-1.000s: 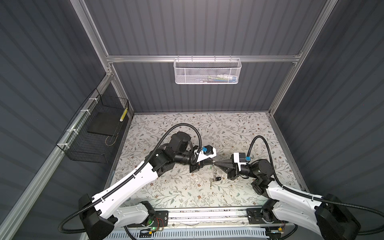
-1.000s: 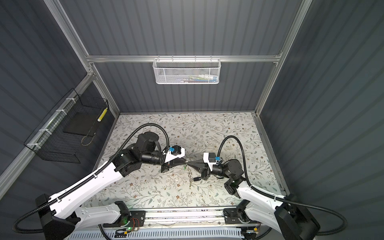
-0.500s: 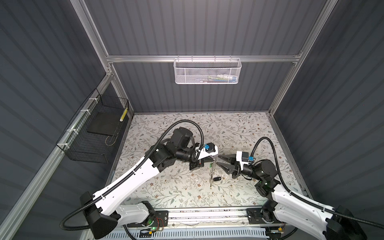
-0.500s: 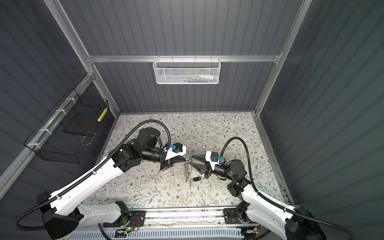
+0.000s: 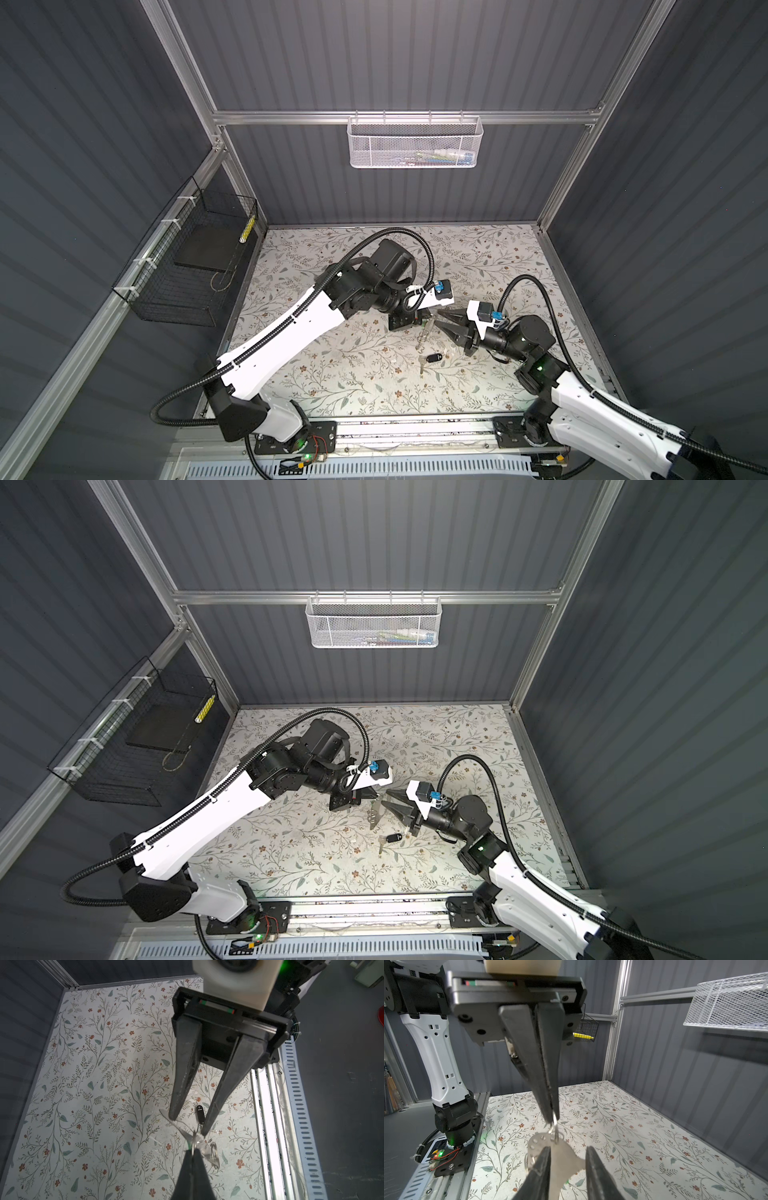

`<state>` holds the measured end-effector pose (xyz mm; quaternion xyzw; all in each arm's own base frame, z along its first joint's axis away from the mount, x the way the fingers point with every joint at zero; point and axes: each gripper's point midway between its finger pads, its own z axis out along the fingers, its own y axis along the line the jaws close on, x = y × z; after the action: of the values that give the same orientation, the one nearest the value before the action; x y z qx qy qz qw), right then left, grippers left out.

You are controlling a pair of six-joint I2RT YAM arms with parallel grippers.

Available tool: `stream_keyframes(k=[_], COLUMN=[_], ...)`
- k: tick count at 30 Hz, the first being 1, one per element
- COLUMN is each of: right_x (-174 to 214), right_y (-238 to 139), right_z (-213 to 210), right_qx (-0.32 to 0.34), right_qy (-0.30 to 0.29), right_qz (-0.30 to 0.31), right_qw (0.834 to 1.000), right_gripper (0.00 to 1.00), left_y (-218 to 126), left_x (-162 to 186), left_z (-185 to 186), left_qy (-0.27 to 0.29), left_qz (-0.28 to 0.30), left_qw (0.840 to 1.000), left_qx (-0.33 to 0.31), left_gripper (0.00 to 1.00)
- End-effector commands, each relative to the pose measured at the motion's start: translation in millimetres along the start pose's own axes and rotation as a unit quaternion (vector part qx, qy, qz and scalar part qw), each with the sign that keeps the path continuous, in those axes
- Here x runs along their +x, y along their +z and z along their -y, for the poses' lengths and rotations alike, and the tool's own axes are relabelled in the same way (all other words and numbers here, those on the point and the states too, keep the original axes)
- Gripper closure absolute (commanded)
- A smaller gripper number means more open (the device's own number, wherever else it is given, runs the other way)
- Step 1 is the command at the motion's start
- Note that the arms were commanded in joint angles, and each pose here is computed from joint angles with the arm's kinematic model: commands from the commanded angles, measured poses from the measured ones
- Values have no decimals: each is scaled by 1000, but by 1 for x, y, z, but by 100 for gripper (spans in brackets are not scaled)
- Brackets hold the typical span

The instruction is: Put the keys on the keyring

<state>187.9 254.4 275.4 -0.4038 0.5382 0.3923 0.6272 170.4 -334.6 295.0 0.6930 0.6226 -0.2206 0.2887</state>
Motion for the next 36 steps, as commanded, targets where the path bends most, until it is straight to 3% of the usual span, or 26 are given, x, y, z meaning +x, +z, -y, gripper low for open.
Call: stream_keyframes(k=[1, 13, 21, 22, 25, 28, 36], right_x=[-16, -14, -16, -16, -16, -18, -24], right_y=[4, 8, 9, 9, 7, 4, 5], right_z=[-5, -9, -14, -15, -14, -16, -21], right_qx=[-15, -27, -44, -45, -39, -41, -58], right_qy=[-6, -4, -3, -3, -4, -2, 3], right_qz=[17, 13, 23, 24, 34, 49, 75], right_qw=[1000, 1000, 999, 999, 999, 998, 995], right_gripper=[71, 81, 100, 100, 100, 100, 100], left_y=[-3, 1, 10, 10, 4, -5, -12], left_x=[7, 7, 5, 5, 5, 0, 12], left_z=[5, 8, 13, 11, 4, -7, -1], left_qy=[7, 14, 17, 15, 7, -3, -50], left_qz=[-36, -51, -52, -52, -34, 12, 94], left_qw=[999, 999, 998, 998, 999, 996, 985], left_qx=[1, 11, 20, 15, -26, -85, -134], left_gripper=[100, 100, 100, 98, 68, 57, 53])
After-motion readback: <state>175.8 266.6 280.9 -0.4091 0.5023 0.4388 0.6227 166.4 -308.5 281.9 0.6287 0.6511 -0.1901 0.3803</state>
